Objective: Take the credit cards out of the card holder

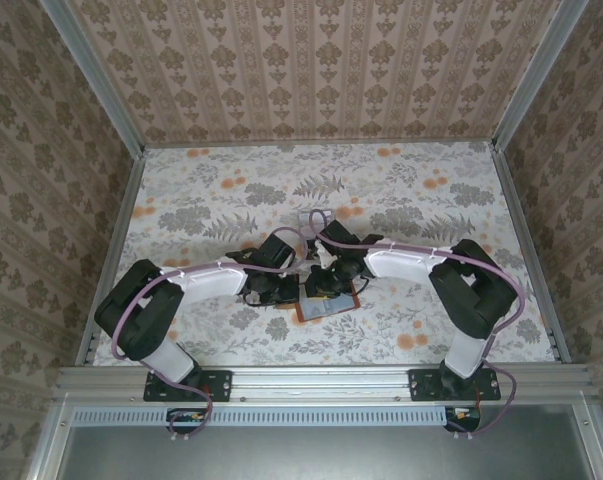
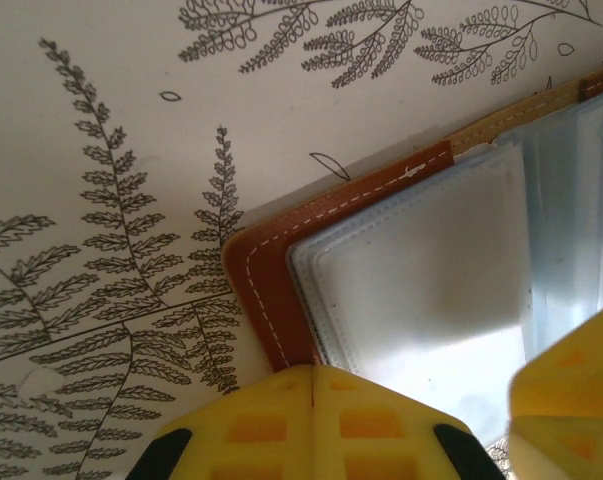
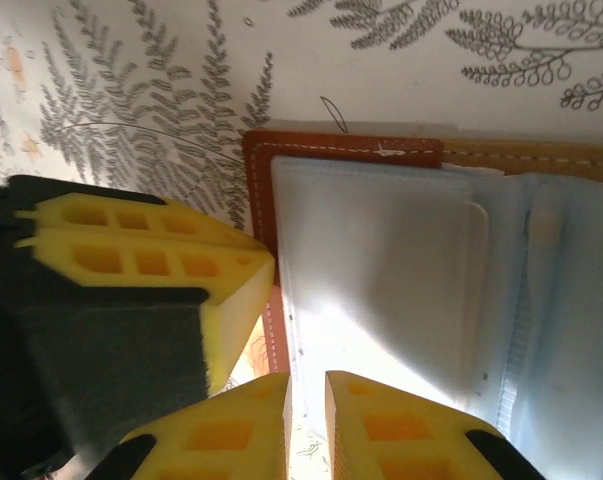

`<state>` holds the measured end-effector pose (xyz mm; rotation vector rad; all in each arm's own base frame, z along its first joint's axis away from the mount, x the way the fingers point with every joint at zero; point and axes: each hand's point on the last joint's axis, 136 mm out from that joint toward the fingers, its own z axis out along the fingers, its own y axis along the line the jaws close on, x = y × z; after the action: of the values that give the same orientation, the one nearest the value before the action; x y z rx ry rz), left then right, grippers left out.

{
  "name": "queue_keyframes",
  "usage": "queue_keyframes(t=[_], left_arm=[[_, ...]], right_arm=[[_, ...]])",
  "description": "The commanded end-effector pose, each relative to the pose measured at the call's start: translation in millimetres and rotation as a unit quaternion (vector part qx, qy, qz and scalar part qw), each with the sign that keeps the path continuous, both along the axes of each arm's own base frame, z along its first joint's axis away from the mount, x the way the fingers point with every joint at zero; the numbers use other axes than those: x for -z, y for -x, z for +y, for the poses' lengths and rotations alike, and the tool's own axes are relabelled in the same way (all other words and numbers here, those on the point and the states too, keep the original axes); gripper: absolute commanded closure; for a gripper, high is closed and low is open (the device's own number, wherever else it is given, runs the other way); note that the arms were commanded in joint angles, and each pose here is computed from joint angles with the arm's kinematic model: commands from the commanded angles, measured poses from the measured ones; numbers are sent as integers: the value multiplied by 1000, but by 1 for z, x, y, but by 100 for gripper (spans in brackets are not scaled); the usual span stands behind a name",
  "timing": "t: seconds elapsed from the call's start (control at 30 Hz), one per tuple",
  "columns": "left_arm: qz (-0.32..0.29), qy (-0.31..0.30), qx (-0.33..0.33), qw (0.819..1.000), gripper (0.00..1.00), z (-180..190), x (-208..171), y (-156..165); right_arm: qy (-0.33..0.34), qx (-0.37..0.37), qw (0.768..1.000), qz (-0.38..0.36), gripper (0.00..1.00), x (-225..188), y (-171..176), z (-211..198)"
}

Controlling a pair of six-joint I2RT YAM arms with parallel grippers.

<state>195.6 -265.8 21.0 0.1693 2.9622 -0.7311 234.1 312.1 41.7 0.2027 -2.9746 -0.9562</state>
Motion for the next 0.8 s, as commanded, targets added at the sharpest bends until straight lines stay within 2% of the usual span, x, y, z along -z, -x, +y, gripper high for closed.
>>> queue_keyframes(t=[0.0, 0.23, 0.33, 0.57, 0.77], left_arm=[[27, -26, -2, 999, 95, 11, 20, 12], [27, -23, -1, 999, 95, 11, 21, 13], [28, -23, 0, 999, 95, 11, 21, 13], [31, -24, 4, 999, 95, 10, 22, 14], [30, -24, 5, 999, 95, 10, 21, 14]], right_arm=[[-9, -1, 1000, 13, 81, 2, 0, 12], [-2, -4, 1000, 23, 79, 16, 4, 16], [23, -2, 1000, 17, 77, 21, 4, 10], [105, -4, 994, -10, 64, 24, 1, -17], [155, -7, 987, -32, 57, 18, -1, -32]])
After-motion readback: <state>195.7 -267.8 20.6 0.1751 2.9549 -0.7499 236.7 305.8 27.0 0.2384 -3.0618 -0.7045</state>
